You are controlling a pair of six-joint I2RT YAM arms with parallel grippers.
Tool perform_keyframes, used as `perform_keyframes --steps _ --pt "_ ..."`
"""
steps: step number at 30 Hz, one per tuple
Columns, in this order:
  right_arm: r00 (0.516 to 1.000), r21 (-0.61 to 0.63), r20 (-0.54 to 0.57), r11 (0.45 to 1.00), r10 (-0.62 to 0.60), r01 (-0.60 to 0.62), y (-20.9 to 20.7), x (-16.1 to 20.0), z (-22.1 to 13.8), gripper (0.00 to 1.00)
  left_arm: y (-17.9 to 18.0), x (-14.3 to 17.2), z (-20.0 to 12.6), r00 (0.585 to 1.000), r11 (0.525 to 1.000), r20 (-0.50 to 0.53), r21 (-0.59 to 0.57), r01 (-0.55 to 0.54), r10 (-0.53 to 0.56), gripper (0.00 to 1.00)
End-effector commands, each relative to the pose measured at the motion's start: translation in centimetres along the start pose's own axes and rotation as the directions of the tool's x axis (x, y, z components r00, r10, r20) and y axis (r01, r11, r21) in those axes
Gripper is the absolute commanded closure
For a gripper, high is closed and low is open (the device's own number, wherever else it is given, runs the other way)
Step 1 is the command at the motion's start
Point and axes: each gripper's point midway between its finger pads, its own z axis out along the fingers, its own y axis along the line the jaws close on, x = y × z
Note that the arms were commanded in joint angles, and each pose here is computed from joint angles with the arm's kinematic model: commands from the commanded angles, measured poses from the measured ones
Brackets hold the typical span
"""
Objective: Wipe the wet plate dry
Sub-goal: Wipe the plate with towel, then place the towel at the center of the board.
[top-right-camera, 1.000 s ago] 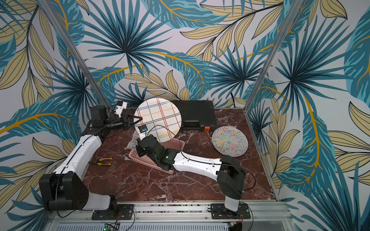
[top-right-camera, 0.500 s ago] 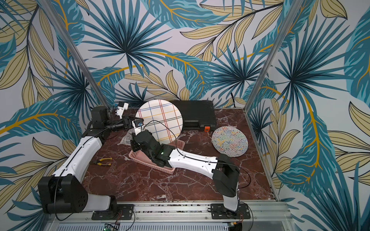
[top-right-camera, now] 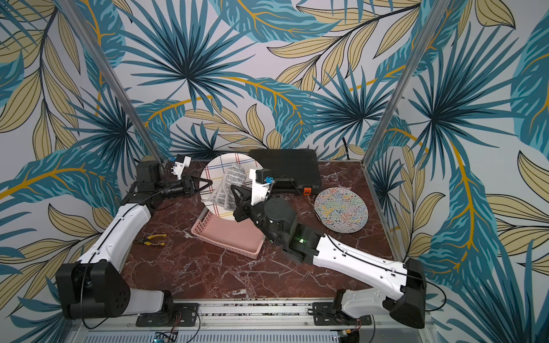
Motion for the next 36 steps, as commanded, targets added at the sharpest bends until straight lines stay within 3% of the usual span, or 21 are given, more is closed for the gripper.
perform_keyframes --steps 1,3,7,10,13,15,17,21,23,25,27,29,33,36 --pt "0.993 0.226 -0.117 0.973 -0.014 0.04 -6.4 5.0 -2.3 1.0 -1.4 -0.6 -0.5 0.998 0.997 0.013 0.026 -0.068 0.067 1.0" --pt "0.991 0.373 -0.131 0.927 0.007 0.043 -10.5 5.6 -5.1 1.0 -1.6 -0.6 -0.6 0.997 0.997 0.015 0.026 -0.076 0.075 1.0" --pt "0.966 0.616 -0.24 0.784 0.096 0.075 -18.3 9.5 -11.0 1.0 -1.9 -0.7 -0.7 0.995 0.995 0.019 0.026 -0.095 0.095 1.0" --pt "0.929 0.711 -0.327 0.693 0.173 0.122 -21.9 13.0 -14.5 1.0 -2.0 -0.8 -0.7 0.994 0.994 0.022 0.025 -0.103 0.103 1.0" --pt "0.876 0.735 -0.418 0.656 0.242 0.169 -23.5 17.2 -16.3 1.0 -2.0 -1.0 -0.7 0.994 0.994 0.025 0.022 -0.11 0.11 1.0" --pt "0.826 0.716 -0.485 0.673 0.287 0.187 -23.6 20.4 -16.1 0.99 -2.0 -1.0 -0.7 0.994 0.994 0.024 0.022 -0.108 0.108 1.0" --pt "0.762 0.68 -0.561 0.704 0.322 0.204 -23.2 23.4 -15.4 0.91 -2.0 -1.0 -0.7 0.994 0.994 0.024 0.022 -0.109 0.108 1.0" --pt "0.609 0.625 -0.702 0.73 0.37 0.278 -22.6 28.7 -14.1 0.85 -2.0 -0.8 -0.7 0.994 0.994 0.025 0.019 -0.111 0.11 1.0" --pt "0.573 0.597 -0.735 0.746 0.362 0.295 -22.2 29.5 -13.5 0.74 -2.0 -0.7 -0.8 0.993 0.993 0.027 0.017 -0.116 0.115 1.0" --pt "0.581 0.571 -0.74 0.773 0.339 0.277 -21.4 29.0 -12.6 0.57 -2.1 -0.8 -0.9 0.992 0.992 0.029 0.017 -0.122 0.122 1.0" --pt "0.622 0.553 -0.725 0.788 0.296 0.269 -20.9 26.9 -12.1 0.39 -2.3 -0.8 -0.9 0.991 0.991 0.031 0.019 -0.132 0.132 1.0" --pt "0.675 0.541 -0.7 0.79 0.233 0.288 -20.7 24.0 -11.9 0.28 -2.5 -0.9 -1.0 0.99 0.99 0.033 0.02 -0.14 0.14 1.0" --pt "0.72 0.496 -0.674 0.823 0.166 0.276 -19.9 19.5 -11.8 0.23 -2.5 -0.9 -0.9 0.988 0.989 0.032 0.02 -0.149 0.148 1.0" --pt "0.726 0.428 -0.662 0.889 0.187 0.162 -18.3 17.9 -10.7 0.23 -2.5 -0.7 -0.8 0.988 0.988 0.025 0.025 -0.151 0.151 1.0"
